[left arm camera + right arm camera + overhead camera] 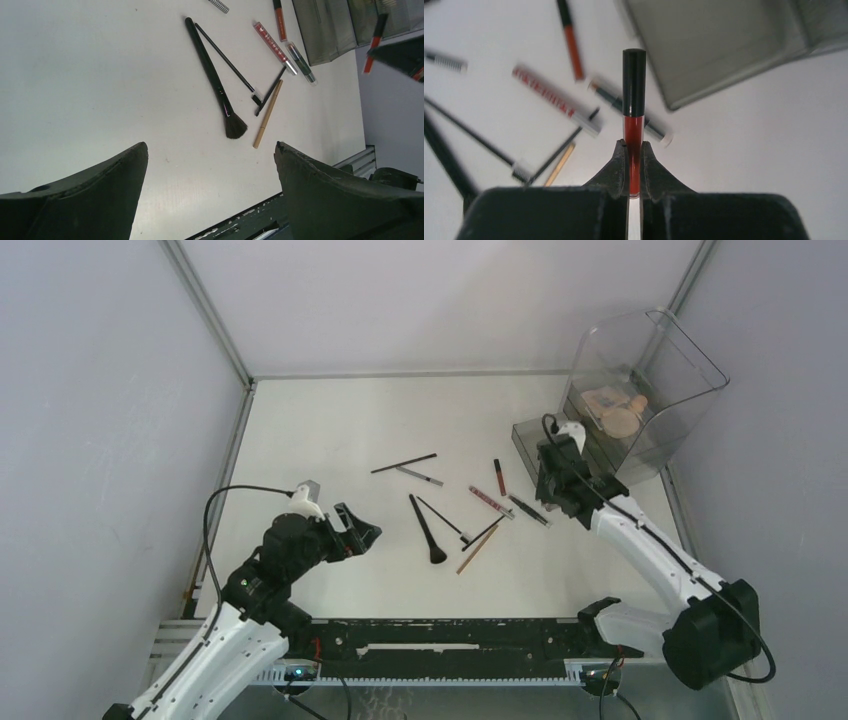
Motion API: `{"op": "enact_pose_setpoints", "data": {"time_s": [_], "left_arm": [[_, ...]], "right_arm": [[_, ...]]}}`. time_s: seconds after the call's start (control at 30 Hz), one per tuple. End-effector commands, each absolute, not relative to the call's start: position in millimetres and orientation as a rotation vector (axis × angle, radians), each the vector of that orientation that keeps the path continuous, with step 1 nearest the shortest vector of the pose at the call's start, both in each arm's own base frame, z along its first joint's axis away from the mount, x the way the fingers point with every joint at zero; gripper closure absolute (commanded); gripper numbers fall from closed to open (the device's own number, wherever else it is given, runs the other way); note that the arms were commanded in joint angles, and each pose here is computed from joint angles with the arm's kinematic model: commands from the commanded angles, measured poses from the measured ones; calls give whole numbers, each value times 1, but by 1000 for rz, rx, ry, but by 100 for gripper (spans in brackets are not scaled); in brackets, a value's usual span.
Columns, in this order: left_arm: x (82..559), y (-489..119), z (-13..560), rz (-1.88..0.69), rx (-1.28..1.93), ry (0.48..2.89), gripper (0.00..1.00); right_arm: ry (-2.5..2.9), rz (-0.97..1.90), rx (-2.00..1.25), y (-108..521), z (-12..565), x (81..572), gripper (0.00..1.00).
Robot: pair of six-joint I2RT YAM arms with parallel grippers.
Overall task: Organize the makeup
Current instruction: Place the makeup in the drawer.
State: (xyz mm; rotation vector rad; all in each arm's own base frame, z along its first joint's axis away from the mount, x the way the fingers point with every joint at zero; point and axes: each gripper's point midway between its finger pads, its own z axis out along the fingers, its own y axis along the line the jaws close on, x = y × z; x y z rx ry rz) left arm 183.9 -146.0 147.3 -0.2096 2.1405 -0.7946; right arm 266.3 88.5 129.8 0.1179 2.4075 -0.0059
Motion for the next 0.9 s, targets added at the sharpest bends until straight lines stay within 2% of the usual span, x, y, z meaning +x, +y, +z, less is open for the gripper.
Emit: {"op": "enact_pose_setpoints", "data": {"time_s": [0.0, 0.1, 0.17, 0.2, 0.23, 0.3, 0.43, 0.6, 0.87], "left_arm": [[188, -147, 151, -784, -210, 2132, 0], [189, -145, 151, -781, -226, 2124, 0], [188, -144, 152, -781, -228, 2118, 0], [188, -144, 151, -777, -230, 2121, 0], [187, -143, 150, -776, -230, 2124, 0], [185, -141, 150, -770, -231, 2126, 0], [185, -138, 149, -763, -253, 2111, 0], [185, -138, 149, -763, -248, 2109, 0], [184, -137, 146, -759, -244, 2113, 0]], "right_arm": [[2313, -124, 85, 65, 154, 320, 96], [2317, -244, 70, 48, 145, 351, 95], [2310, -374, 58, 33, 136, 369, 88], [2297, -430, 58, 27, 135, 378, 72], [2301, -481, 63, 22, 132, 382, 48], [2298, -534, 72, 21, 131, 384, 40], [2304, -401, -5, 55, 132, 370, 42], [2434, -138, -178, 102, 105, 334, 46], [2589, -45, -302, 111, 73, 316, 57]]}}
